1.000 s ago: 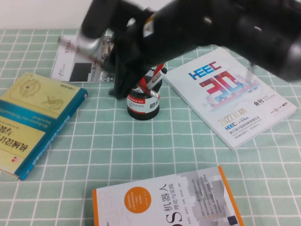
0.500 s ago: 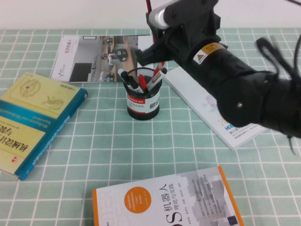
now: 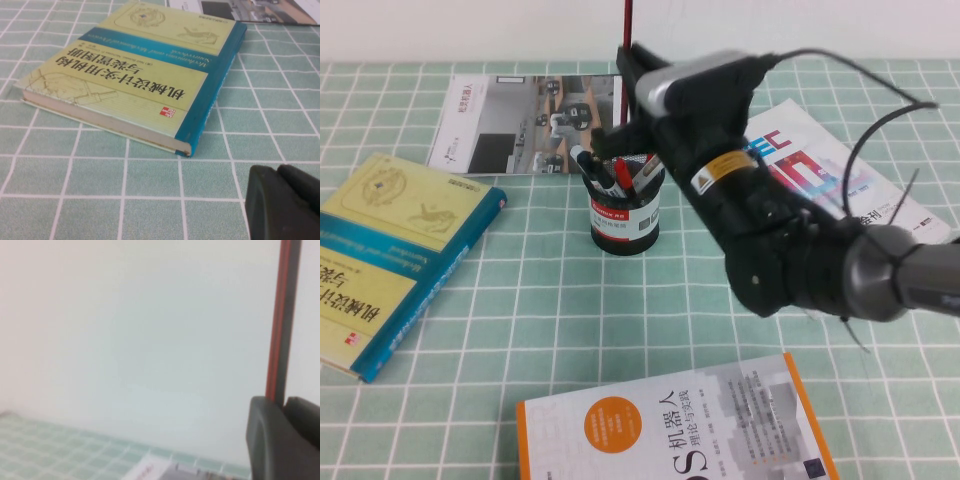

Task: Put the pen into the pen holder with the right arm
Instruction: Place the pen onto the pen holder

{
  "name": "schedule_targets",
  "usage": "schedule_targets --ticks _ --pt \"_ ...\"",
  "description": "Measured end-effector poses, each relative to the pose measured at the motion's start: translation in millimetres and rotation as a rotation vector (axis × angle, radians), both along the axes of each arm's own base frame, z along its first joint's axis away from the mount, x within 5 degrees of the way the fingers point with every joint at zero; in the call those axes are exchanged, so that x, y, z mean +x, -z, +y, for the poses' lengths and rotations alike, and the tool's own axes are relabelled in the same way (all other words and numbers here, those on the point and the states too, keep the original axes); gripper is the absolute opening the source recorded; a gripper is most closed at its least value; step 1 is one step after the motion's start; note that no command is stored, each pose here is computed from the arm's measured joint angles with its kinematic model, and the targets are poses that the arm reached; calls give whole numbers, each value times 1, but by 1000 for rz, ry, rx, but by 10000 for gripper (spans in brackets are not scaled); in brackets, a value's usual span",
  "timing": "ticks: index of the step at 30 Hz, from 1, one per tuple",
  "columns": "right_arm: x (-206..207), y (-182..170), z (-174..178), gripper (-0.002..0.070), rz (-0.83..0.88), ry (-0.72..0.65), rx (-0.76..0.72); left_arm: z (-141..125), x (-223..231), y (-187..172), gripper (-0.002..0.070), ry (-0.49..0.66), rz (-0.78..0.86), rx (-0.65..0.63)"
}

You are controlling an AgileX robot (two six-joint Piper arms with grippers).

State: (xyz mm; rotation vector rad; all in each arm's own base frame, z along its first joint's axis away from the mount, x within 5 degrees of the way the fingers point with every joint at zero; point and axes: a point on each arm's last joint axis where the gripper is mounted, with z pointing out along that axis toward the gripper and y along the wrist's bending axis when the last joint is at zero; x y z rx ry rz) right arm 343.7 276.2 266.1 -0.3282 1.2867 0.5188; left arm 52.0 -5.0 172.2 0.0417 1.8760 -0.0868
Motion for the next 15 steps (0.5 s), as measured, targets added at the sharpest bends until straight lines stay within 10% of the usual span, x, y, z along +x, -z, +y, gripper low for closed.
schedule_targets --ticks 15 --pt "30 20 10 10 41 13 -31 0 0 0 -4 0 0 0"
